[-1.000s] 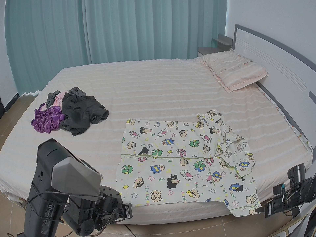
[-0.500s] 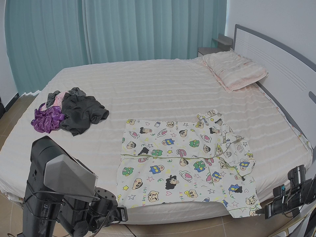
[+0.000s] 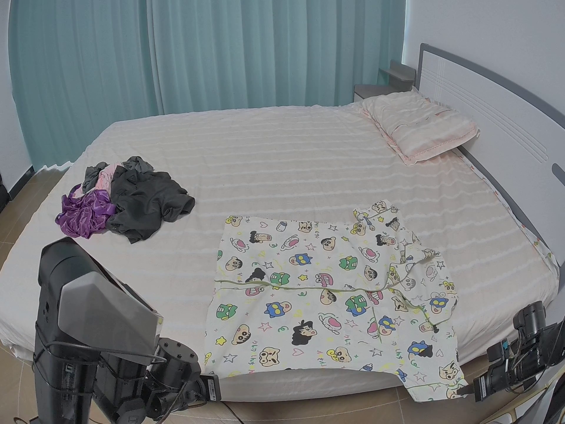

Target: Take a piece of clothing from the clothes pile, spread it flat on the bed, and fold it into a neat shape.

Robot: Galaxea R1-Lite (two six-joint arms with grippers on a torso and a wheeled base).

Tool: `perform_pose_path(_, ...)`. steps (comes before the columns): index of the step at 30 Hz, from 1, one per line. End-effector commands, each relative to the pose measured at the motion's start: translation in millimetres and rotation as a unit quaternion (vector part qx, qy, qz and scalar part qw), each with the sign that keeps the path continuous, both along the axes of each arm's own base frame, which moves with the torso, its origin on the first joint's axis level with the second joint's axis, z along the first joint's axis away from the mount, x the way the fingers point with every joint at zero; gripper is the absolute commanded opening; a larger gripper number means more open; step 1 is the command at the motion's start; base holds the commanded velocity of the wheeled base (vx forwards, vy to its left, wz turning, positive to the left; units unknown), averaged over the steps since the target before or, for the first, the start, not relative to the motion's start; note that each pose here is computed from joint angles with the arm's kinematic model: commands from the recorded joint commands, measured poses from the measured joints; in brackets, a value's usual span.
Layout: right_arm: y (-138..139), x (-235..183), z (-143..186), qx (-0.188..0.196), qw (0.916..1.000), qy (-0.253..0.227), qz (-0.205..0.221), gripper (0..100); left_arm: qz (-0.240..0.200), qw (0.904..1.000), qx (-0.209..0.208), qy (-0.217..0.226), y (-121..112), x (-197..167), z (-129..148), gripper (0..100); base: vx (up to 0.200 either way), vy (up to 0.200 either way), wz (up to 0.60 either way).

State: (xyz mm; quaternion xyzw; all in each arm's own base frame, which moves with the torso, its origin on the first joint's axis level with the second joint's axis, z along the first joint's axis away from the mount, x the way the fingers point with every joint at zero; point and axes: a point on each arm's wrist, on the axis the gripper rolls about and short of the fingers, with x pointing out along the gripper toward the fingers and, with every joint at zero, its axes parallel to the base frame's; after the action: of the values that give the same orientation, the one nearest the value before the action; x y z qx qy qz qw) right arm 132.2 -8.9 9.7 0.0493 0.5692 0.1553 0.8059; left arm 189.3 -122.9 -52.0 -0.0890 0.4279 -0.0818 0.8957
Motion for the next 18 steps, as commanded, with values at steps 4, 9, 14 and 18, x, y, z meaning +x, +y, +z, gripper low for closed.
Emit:
perform_pose_path(4, 2, -12, 5, -0.003, 0.9999, 0.004, 0.015, 0, -0.003, 1.0, 0.004, 0.005, 4, -8, 6, 0, 0.0, 0.0, 0.0)
perform_pose_path(9, 0, -1, 9, 0.001, 0.9998, -0.019, 0.011, 0, -0.002, 0.9997, -0.014, -0.022, 1, -3, 16, 0, 0.0, 0.0, 0.0)
perform_pose_path(14, -4, 18, 23, 0.019, 0.9973, -0.067, -0.024, 0, 0.015, 0.9948, -0.057, -0.083, -6, 18, 37, 0, 0.0, 0.0, 0.0)
perform_pose_path(18, -4, 37, 38, 0.047, 0.9919, -0.099, -0.065, 0, 0.026, 0.9904, -0.078, -0.111, -11, 31, 44, 0, 0.0, 0.0, 0.0)
